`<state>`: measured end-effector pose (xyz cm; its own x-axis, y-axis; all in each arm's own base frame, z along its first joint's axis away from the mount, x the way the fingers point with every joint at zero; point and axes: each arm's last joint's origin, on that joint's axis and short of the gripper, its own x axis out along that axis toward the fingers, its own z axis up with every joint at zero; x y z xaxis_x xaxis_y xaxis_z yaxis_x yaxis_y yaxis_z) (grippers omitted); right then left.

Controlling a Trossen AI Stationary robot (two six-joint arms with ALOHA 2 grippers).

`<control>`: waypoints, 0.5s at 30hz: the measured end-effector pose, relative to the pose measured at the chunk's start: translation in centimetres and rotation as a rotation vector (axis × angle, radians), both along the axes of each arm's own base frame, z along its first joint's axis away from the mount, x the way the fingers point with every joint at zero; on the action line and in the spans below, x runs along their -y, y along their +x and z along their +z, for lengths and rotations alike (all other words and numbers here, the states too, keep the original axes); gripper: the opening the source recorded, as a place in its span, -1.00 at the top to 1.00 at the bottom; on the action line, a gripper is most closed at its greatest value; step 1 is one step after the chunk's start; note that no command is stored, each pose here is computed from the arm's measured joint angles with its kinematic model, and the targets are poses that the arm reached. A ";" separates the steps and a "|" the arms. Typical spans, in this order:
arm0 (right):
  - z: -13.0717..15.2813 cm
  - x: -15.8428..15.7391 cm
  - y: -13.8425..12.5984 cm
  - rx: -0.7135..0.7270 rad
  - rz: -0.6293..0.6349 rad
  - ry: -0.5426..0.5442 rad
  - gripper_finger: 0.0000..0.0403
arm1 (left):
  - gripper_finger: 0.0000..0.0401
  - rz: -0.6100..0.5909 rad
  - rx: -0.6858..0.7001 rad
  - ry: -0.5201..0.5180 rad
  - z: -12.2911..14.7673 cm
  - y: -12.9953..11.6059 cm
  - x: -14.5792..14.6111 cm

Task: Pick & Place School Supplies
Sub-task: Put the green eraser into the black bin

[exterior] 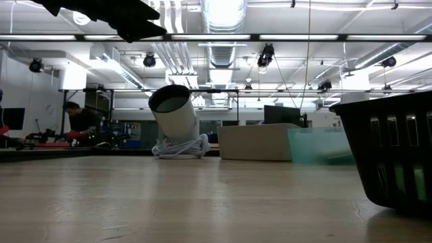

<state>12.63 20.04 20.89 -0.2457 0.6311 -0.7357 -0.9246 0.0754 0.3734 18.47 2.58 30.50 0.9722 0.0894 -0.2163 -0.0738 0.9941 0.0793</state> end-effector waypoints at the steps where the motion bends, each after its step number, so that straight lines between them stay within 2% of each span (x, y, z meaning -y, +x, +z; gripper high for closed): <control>1: 0.0 -0.1 0.1 0.010 0.013 0.002 0.70 | -0.64 0.000 0.000 0.000 0.0 0.0 0.0; 5: 0.0 -0.3 0.5 0.054 0.058 0.011 0.70 | -0.64 0.000 -0.001 0.000 0.0 0.0 0.0; 9: 0.7 0.0 1.2 0.050 -0.014 0.011 0.70 | -0.64 0.000 -0.002 0.000 0.0 0.0 0.0; 12: 1.5 0.3 2.3 0.052 -0.220 -0.042 0.70 | -0.64 0.000 -0.002 0.000 0.0 0.0 0.0; 15: 2.9 0.2 3.9 0.020 -0.568 -0.052 0.70 | -0.64 0.000 -0.001 0.000 0.0 0.0 0.0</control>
